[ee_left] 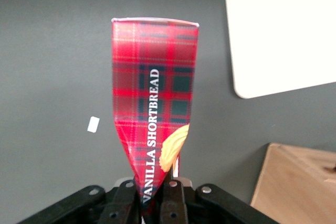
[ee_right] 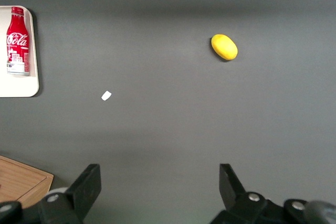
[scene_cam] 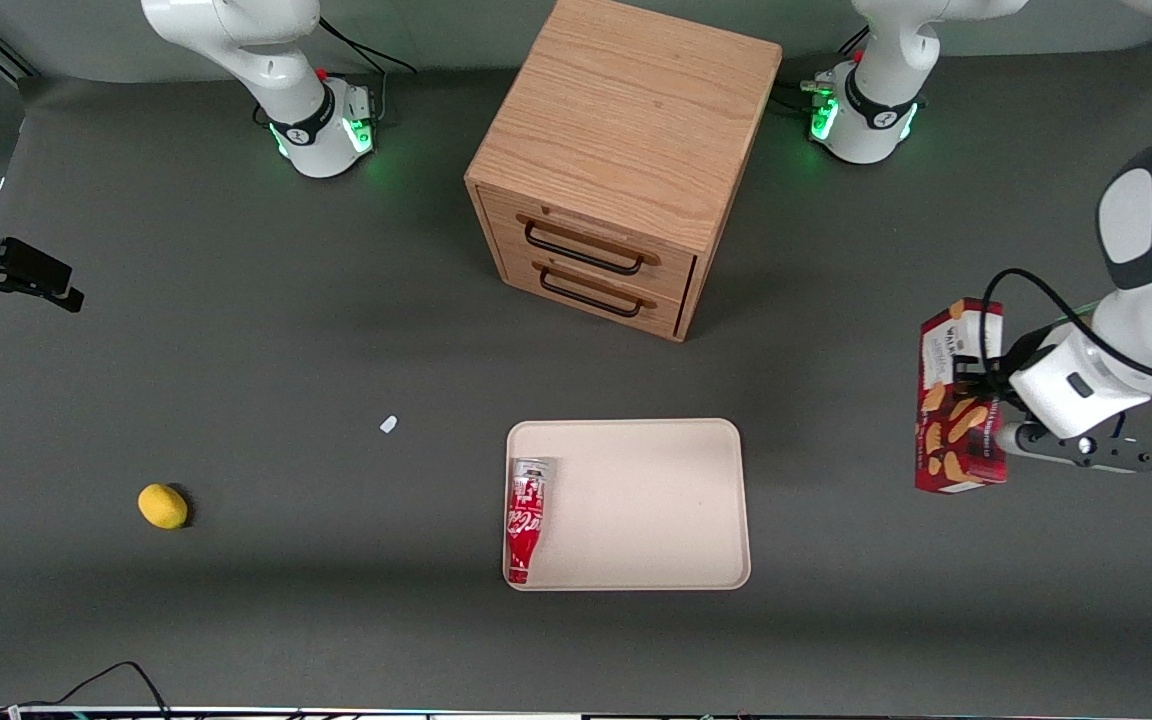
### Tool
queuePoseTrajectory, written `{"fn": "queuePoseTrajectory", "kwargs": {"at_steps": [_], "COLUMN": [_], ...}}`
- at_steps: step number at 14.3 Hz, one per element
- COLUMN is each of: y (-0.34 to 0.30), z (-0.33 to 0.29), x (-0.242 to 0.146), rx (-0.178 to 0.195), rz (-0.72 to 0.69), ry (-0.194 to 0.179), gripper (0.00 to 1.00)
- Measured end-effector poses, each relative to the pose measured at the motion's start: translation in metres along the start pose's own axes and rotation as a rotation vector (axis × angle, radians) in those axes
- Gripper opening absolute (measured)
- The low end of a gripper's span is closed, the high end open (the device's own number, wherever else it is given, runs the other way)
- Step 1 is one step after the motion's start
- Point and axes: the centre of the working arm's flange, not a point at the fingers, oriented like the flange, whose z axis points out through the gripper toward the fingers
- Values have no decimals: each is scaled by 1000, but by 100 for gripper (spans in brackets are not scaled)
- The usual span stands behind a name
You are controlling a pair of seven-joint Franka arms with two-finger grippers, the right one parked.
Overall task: Place red cookie box on tray
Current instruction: 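Lift the cookie box upright with the left gripper, then carry the box over the white tray and lower it upright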
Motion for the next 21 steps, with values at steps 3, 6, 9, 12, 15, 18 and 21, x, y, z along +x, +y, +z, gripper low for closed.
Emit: {"fn": "queuePoseTrajectory", "kwargs": {"at_steps": [3, 6, 9, 12, 15, 18, 21], "y": [66, 133, 182, 206, 203, 203, 203], "z": [16, 61, 123, 193, 244, 270, 280], "x": [25, 52, 75, 91, 102, 104, 105], "rx": [0, 10, 45, 61, 58, 63, 58], "rz": [-106, -161, -173, -158, -160, -159, -158], "ry": [1, -6, 21, 40, 53, 39, 50], "gripper": [13, 13, 13, 13, 13, 13, 13]}}
